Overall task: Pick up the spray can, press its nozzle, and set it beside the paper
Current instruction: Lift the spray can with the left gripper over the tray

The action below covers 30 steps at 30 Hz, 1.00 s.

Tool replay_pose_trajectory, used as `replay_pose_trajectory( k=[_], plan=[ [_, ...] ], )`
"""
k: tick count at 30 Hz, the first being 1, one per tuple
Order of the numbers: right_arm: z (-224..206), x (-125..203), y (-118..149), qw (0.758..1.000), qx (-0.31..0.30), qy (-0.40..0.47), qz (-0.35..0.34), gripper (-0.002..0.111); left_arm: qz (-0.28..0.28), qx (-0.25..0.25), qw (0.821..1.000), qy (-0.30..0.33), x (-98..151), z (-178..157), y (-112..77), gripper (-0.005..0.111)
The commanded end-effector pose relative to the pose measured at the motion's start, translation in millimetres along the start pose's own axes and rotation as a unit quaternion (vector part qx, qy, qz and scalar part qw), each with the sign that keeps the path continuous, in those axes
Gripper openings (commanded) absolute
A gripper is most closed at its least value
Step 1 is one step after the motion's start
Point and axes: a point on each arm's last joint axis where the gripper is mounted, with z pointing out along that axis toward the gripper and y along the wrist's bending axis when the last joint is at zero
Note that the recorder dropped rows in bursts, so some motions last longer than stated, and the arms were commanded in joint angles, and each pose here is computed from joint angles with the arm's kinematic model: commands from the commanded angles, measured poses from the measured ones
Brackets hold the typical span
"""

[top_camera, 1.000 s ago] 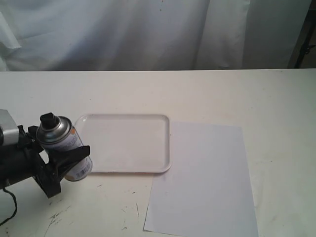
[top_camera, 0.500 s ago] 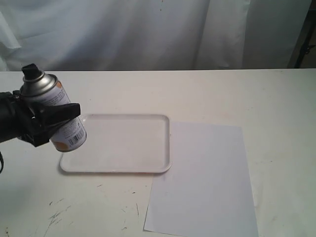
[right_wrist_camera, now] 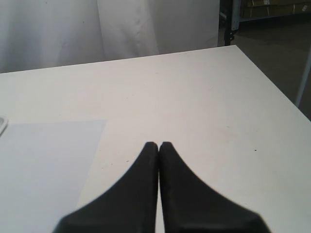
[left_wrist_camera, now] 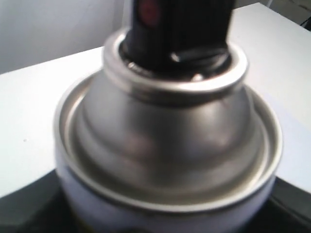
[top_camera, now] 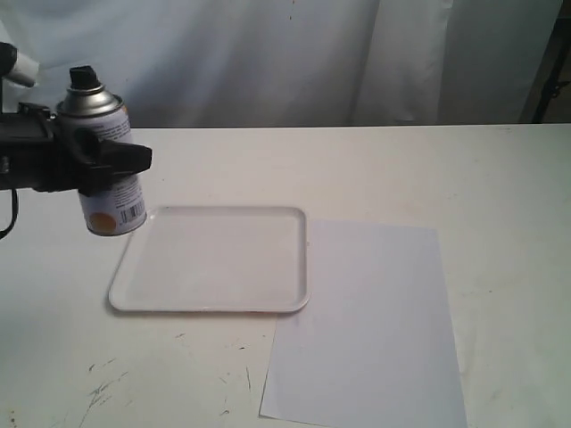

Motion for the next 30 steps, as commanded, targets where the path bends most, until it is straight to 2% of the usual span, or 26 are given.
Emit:
replay_pose_trajectory(
  k=[1,3,6,11,25,30],
  plan=[
    [0.2,1.1,0.2,1.0,-0.002,0.0,-0.002,0.0,0.033,-0.026,0.999,-0.011,-22.1,12.6,-17.3,0.0],
    [0.2,1.1,0.2,1.0,-0.002,0.0,-0.002,0.0,0.056,-0.035,0.998,0.004,-21.1,26.8,-22.0,0.0],
    [0.2,1.1,0.2,1.0,-0.002,0.0,-0.002,0.0,0.06,-0.016,0.998,0.023,-17.7,49.8,-29.7,0.0],
    [0.2,1.1,0.2,1.0,-0.002,0.0,-0.002,0.0,0.064,-0.001,0.997,0.037,-14.8,69.0,-35.1,0.0],
    [0.2,1.1,0.2,1.0,-0.002,0.0,-0.002,0.0,0.075,0.007,0.996,0.056,-5.8,83.9,-31.2,0.0],
    [0.1,-2.7,-3.5,0.997,0.019,-0.019,-0.075,0.0,0.083,0.029,0.994,0.058,-5.3,87.5,-46.5,0.0]
  ],
)
